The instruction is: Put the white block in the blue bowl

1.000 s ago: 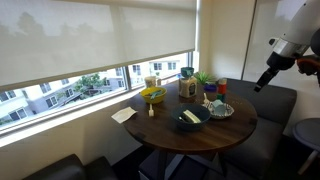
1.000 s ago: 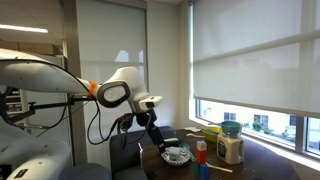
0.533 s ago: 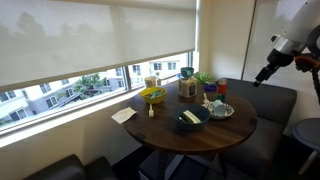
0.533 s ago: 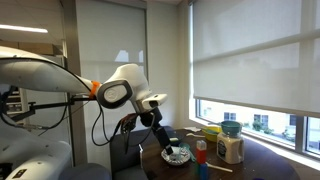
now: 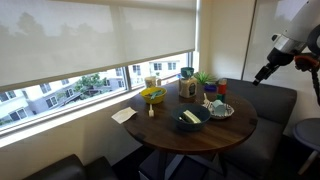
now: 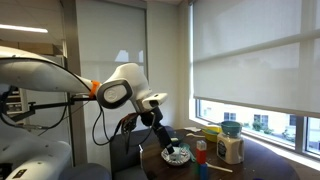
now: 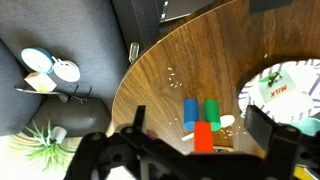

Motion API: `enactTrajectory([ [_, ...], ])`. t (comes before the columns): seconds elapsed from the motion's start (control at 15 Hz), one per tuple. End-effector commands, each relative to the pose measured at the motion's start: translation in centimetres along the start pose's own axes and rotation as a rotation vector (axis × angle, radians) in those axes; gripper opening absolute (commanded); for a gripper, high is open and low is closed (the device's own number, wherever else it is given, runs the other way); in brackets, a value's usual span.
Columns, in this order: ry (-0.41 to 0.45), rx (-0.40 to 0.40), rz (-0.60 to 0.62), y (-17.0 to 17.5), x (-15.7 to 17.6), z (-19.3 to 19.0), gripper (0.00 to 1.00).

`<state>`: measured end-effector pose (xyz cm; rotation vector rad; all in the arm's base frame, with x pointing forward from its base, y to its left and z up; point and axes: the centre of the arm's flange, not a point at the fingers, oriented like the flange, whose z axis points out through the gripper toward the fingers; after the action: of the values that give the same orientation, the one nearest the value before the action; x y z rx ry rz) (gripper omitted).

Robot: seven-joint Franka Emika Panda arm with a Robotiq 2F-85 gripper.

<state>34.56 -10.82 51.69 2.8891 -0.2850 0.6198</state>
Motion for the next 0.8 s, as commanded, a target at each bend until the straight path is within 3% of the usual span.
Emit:
enactTrajectory([
  [0.0, 0.069, 0.018, 0.042, 3.1, 2.1, -1.2, 1.00],
  [0.13, 0.078, 0.030, 0.038, 5.7, 3.3, -2.4, 1.00],
  [0.33, 0.094, 0.110, -0.050, 7.8, 5.6, -2.4, 1.00],
  [0.67, 0.114, 0.201, -0.092, 7.9, 9.8, -2.0, 1.00],
  [0.73, 0.125, 0.167, -0.083, 7.7, 7.0, -2.1, 1.00],
])
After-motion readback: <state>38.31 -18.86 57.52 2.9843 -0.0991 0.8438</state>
